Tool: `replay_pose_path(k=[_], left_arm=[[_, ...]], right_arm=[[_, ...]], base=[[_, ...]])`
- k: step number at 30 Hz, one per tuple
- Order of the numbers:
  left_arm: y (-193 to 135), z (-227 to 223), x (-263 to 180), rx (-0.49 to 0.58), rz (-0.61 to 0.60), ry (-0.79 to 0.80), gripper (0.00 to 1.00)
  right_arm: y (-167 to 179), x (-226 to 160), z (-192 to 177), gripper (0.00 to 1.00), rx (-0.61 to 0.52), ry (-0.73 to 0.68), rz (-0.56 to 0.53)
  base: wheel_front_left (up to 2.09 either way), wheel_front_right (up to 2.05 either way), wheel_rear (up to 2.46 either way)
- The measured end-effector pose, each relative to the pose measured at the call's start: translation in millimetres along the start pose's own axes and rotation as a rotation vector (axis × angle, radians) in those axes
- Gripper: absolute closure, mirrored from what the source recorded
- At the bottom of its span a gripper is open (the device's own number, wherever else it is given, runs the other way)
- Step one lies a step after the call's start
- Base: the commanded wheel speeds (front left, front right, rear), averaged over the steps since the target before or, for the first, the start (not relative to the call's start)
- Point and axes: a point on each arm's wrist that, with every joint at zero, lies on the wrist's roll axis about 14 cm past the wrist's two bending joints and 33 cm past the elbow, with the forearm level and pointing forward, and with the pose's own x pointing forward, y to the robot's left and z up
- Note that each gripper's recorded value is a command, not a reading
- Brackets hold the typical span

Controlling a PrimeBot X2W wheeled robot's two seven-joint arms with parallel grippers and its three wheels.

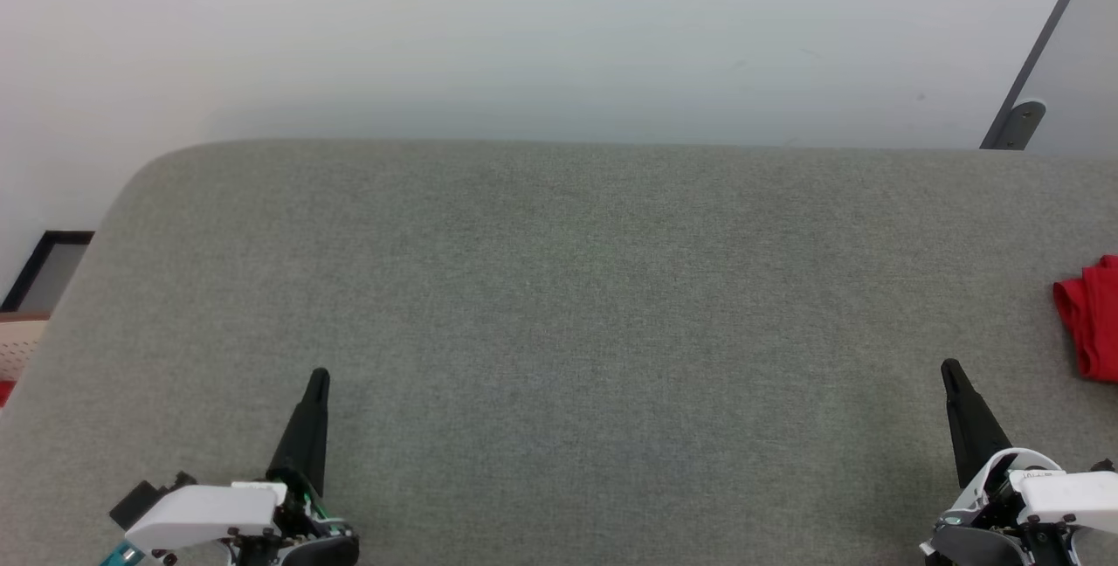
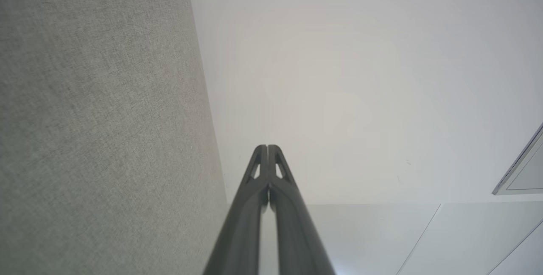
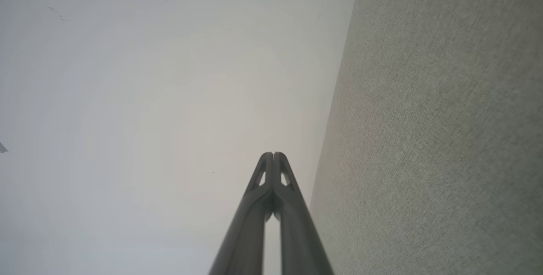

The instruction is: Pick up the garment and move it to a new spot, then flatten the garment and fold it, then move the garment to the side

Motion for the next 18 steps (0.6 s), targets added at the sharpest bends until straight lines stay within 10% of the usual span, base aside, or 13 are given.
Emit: replay_pose_path(k=[18], left_arm=[[0.1, 0.5, -0.1, 0.000, 0.000, -0.002, 1.00]], right_arm=[[0.0, 0.0, 0.1, 1.00, 0.000, -0.001, 0.000]], base=[[0.00, 0.00, 0.00]])
